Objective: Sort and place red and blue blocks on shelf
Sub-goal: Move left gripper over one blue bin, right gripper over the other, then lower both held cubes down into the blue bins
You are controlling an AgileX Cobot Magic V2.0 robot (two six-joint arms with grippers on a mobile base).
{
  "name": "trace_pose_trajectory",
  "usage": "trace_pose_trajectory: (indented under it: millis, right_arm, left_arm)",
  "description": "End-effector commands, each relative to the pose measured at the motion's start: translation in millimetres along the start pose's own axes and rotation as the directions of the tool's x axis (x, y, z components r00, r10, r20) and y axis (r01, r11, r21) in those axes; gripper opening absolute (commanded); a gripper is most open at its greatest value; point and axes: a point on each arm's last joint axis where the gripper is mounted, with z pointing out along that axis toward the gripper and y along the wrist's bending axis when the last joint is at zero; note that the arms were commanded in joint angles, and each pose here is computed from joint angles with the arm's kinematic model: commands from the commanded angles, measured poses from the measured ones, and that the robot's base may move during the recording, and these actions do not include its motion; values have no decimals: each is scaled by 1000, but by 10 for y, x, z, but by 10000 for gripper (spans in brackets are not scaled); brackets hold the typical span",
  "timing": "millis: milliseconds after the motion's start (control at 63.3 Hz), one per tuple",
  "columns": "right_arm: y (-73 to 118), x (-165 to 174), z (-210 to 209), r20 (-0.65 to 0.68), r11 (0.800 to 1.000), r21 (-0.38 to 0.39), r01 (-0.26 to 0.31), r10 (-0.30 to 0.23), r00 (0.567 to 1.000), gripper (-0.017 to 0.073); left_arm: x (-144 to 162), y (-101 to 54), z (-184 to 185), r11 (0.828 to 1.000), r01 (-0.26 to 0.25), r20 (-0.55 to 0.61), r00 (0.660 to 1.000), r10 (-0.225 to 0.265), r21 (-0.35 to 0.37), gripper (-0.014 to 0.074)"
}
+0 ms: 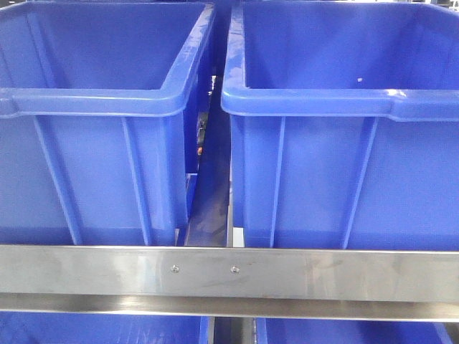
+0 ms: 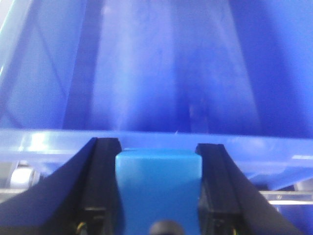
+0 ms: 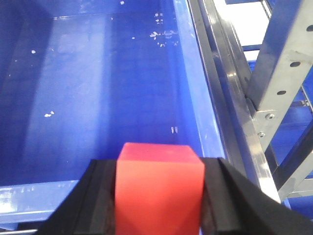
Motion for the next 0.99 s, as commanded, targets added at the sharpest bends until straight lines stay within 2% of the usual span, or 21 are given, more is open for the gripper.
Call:
trace_pose_trajectory:
  millis: [0,616,821,979]
  right_arm:
    - [20,-148,-43,105,1000,-11,15,-14,994,50]
    - [22,-159,-45,116,1000,-13,14,-13,993,50]
    - [25,-180,-50,132,1000,-15,14,-12,991,50]
    - [34,-250,-38,153,1000,-17,15,-12,988,50]
  left_arm:
    - [-161,-46,-54,999,0,110,994,-4,40,125]
    - [-180,-57,-57,999,2,131,991,-9,52,125]
    - [-265,-93,-64,996,-4,205,979,-14,86,125]
    - [-384,-131,19,997,-4,183,983,-11,79,125]
